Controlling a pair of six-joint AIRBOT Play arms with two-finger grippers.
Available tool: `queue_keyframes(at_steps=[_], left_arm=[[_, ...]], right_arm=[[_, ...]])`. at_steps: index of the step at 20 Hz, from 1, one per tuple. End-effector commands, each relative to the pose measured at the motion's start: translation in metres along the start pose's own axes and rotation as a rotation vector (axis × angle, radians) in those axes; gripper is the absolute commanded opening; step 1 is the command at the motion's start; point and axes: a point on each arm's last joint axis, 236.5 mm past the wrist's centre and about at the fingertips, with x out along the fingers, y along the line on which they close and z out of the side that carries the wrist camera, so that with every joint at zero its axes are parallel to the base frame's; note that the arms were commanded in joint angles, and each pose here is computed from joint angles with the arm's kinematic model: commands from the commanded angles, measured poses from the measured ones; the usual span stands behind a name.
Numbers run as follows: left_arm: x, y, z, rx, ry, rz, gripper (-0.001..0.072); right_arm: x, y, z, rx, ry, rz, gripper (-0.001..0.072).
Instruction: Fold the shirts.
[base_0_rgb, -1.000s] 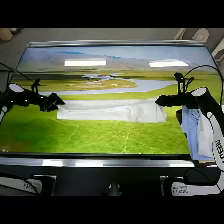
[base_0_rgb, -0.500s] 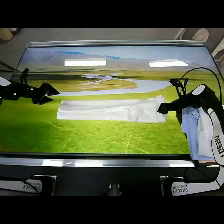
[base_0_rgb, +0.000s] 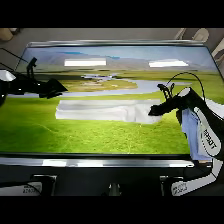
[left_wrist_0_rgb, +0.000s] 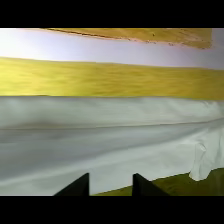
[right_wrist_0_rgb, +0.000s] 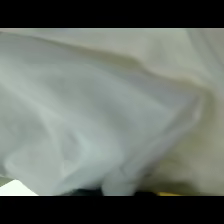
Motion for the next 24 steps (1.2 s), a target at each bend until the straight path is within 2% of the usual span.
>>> queue_keyframes(at_steps=[1, 2, 5, 10, 14, 17, 20, 22, 24], left_arm=[[0.042, -0.034, -0.018, 0.074, 0.058, -0.023, 0.0086], [0.062, -0.044, -0.023, 0.094, 0.068, -0.028, 0.0028], [0.132, -0.082, -0.057, 0.128, 0.133, -0.077, 0.0027], [0.223, -0.155, -0.141, 0.021, 0.273, -0.233, 0.0027], [0.266, -0.203, -0.196, -0.078, 0.308, -0.307, 0.0026], [0.261, -0.210, -0.189, -0.019, 0.270, -0.325, 0.0024], [0.212, -0.177, -0.121, 0.188, 0.124, -0.206, 0.0023], [0.155, -0.118, -0.062, 0.309, 0.028, -0.002, 0.0024], [0.080, -0.053, -0.010, 0.298, -0.065, 0.193, 0.0024]], right_arm=[[-0.023, 0.036, 0.029, -0.014, -0.120, 0.061, 0.0021], [-0.041, 0.049, 0.039, -0.032, -0.172, 0.071, 0.0020], [-0.093, 0.102, 0.045, -0.097, -0.258, 0.138, 0.0020], [-0.156, 0.167, 0.007, -0.163, -0.245, 0.192, 0.0020], [-0.190, 0.195, -0.010, -0.178, -0.285, 0.183, 0.0020], [-0.196, 0.196, -0.004, -0.163, -0.326, 0.165, 0.0020], [-0.181, 0.192, 0.016, -0.146, -0.351, 0.168, 0.0020], [-0.151, 0.204, 0.035, -0.156, -0.353, 0.188, 0.0020], [-0.104, 0.228, 0.055, -0.157, -0.343, 0.249, 0.0020]])
